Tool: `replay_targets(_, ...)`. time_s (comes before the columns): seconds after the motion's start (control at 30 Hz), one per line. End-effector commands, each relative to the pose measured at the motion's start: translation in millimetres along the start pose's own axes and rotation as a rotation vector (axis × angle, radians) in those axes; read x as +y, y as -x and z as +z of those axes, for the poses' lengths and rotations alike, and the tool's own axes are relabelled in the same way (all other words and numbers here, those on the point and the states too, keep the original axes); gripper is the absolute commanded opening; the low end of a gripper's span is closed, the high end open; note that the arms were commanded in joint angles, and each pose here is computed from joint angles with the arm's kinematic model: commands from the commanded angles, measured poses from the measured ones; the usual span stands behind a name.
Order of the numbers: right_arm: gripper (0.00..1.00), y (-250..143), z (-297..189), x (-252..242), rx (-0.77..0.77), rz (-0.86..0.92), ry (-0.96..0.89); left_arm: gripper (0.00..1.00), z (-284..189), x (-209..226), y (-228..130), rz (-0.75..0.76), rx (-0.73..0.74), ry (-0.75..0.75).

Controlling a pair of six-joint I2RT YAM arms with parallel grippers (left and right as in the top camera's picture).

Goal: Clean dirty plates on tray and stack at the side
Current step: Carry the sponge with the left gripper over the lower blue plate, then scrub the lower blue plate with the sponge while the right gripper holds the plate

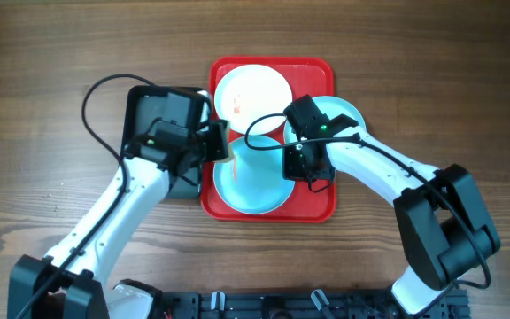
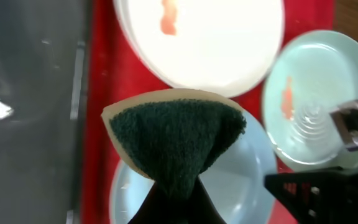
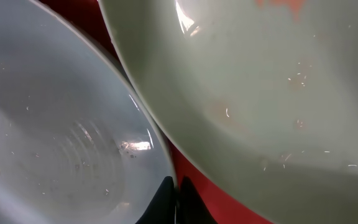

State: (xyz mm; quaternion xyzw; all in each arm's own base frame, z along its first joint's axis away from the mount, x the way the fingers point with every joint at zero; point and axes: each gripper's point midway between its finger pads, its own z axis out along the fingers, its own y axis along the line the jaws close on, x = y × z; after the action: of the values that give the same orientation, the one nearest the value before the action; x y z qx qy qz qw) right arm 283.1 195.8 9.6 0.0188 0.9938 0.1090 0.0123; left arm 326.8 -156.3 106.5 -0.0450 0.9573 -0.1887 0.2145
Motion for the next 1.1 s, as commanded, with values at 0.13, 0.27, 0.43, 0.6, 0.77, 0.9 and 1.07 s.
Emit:
replay_targets(0.13, 0.04, 1, 5, -6, 0.003, 0.017, -0.023, 0.04, 6, -30, -11, 0.014, 0.015, -0.052)
replay_targets(0.27, 0.04, 1, 5, -6, 0.003, 0.016, -0.023, 0.04, 10, -30, -13, -0.017, 0.023, -0.048)
replay_targets(0.43, 0.04, 1, 5, -6, 0.003, 0.017, -0.023, 0.04, 17, -29, -18, -0.014, 0.045, -0.041)
replay_targets(0.6, 0.04, 1, 5, -6, 0.0, 0.016, -0.021, 0.04, 28, -34, -25, 0.005, 0.068, -0.041)
replay_targets(0.77, 0.04, 0, 5, -5, 0.005, 0.017, -0.015, 0.04, 30, -34, -26, 0.007, 0.072, -0.04)
replay_targets(0.9, 0.04, 0, 5, -2, 0.01, 0.018, 0.001, 0.04, 30, -33, -26, 0.007, 0.074, -0.036)
replay_targets(1.07, 0.04, 0, 5, -2, 0.008, 0.018, 0.002, 0.04, 31, -28, -23, 0.007, 0.053, -0.006)
